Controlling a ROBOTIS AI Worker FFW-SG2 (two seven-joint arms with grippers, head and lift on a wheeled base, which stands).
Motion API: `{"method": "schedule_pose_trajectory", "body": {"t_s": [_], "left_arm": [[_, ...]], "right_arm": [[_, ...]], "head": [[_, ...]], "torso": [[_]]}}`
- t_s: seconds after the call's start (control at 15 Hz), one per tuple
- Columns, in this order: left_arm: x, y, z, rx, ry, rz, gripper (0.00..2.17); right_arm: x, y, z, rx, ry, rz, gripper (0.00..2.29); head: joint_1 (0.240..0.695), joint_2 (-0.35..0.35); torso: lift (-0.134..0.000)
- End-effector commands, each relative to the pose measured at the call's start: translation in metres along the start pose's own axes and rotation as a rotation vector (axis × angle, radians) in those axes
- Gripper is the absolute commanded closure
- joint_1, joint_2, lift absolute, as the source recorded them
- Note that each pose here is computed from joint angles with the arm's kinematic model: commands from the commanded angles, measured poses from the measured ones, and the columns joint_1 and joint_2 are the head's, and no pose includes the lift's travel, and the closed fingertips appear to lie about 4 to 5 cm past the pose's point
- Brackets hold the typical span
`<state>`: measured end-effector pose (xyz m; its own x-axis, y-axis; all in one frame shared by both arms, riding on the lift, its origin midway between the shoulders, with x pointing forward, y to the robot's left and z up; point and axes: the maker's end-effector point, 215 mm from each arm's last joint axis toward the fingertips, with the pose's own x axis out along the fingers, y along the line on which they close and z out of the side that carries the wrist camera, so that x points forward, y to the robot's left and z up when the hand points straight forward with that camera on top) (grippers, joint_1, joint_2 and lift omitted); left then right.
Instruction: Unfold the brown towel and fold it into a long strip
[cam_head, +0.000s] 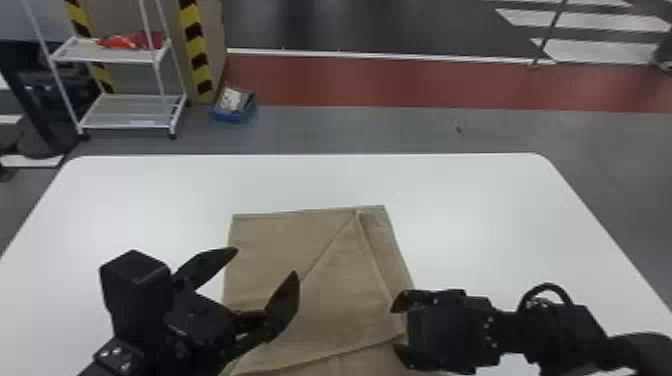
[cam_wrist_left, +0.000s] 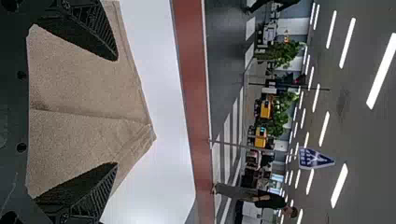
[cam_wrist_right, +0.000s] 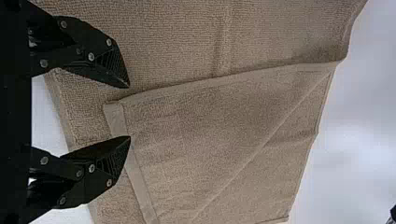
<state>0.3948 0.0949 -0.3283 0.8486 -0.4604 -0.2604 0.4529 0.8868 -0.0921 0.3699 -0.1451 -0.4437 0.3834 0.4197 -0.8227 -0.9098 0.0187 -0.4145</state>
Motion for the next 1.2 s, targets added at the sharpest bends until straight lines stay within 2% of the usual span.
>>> {"method": "schedule_pose_trajectory", "body": {"t_s": [0.0, 0.13, 0.2, 0.8, 0.87, 1.13], "left_arm": [[0.000, 0.001, -0.001, 0.000, 0.002, 0.003, 0.08], [0.000, 0.001, -0.002, -0.001, 0.003, 0.003, 0.08], [0.000, 0.001, -0.002, 0.000, 0.002, 0.003, 0.08], [0.000, 0.001, -0.001, -0.006, -0.005, 0.001, 0.08], [0.000, 0.001, -0.001, -0.006, -0.005, 0.001, 0.08], [0.000, 0.001, -0.003, -0.008, -0.002, 0.000, 0.08]], "right_arm": [[0.002, 0.001, 0.000, -0.001, 0.004, 0.004, 0.59], [0.002, 0.003, 0.000, 0.003, 0.006, 0.013, 0.63], [0.002, 0.002, 0.001, -0.001, 0.005, 0.014, 0.82], [0.003, 0.002, 0.002, 0.026, 0.009, 0.021, 0.83], [0.004, 0.001, 0.002, 0.029, 0.013, 0.019, 1.17], [0.001, -0.008, 0.006, 0.037, 0.002, -0.003, 1.19]], "head": [[0.695, -0.076], [0.695, -0.074], [0.695, -0.072], [0.695, -0.066], [0.695, -0.066], [0.695, -0.066]], "torso": [[-0.125], [-0.125], [-0.125], [-0.125], [-0.125], [-0.125]]}}
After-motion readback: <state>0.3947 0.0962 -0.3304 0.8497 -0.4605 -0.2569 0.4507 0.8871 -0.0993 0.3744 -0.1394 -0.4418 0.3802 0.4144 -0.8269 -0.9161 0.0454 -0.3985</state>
